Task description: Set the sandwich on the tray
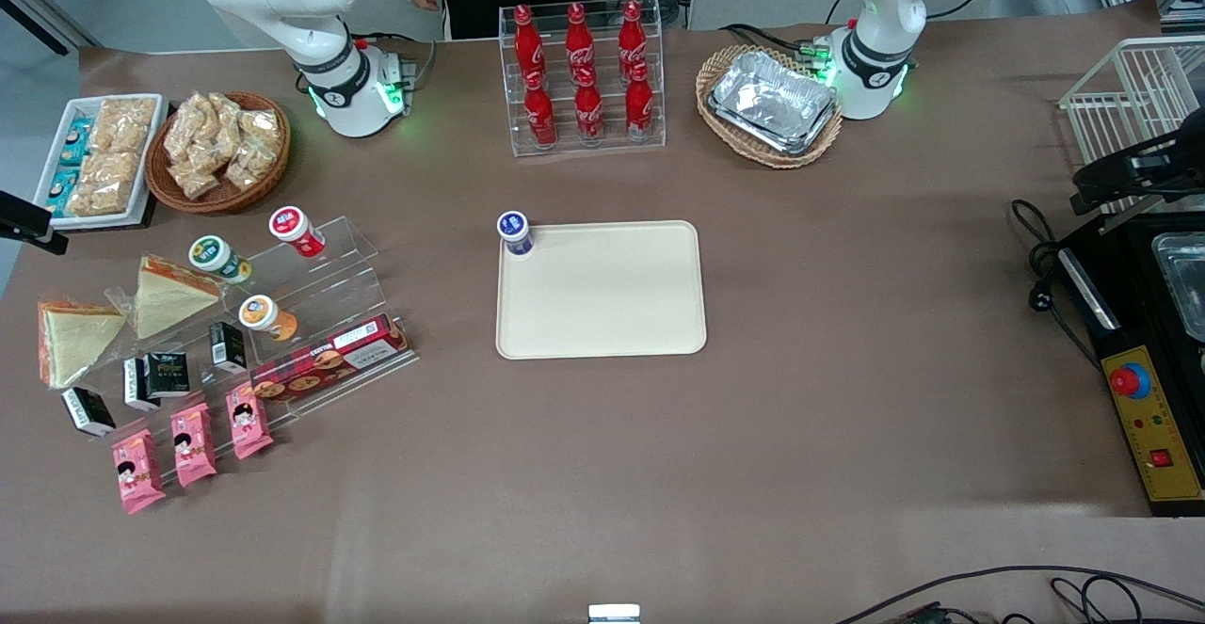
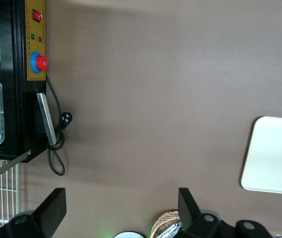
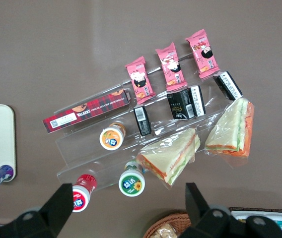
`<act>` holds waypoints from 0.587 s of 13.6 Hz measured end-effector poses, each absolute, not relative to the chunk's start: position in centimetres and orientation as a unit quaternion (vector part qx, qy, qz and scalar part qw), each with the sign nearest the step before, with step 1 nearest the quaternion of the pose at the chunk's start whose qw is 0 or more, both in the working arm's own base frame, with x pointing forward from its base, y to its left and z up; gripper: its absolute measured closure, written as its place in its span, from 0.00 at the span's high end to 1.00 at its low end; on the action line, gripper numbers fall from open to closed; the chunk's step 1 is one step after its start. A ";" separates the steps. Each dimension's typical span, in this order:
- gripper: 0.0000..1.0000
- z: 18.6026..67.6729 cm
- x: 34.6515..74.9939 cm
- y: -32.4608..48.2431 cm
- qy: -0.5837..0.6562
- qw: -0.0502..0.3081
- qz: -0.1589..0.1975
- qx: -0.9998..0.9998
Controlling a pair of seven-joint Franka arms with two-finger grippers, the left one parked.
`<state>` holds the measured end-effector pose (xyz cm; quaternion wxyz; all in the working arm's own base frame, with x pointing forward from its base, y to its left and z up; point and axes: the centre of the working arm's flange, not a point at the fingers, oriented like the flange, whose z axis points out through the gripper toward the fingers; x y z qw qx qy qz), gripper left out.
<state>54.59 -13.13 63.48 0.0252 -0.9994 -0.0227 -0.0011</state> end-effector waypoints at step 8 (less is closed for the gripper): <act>1.00 63.6 54.4 -13.6 -0.017 0.025 -0.001 -1.000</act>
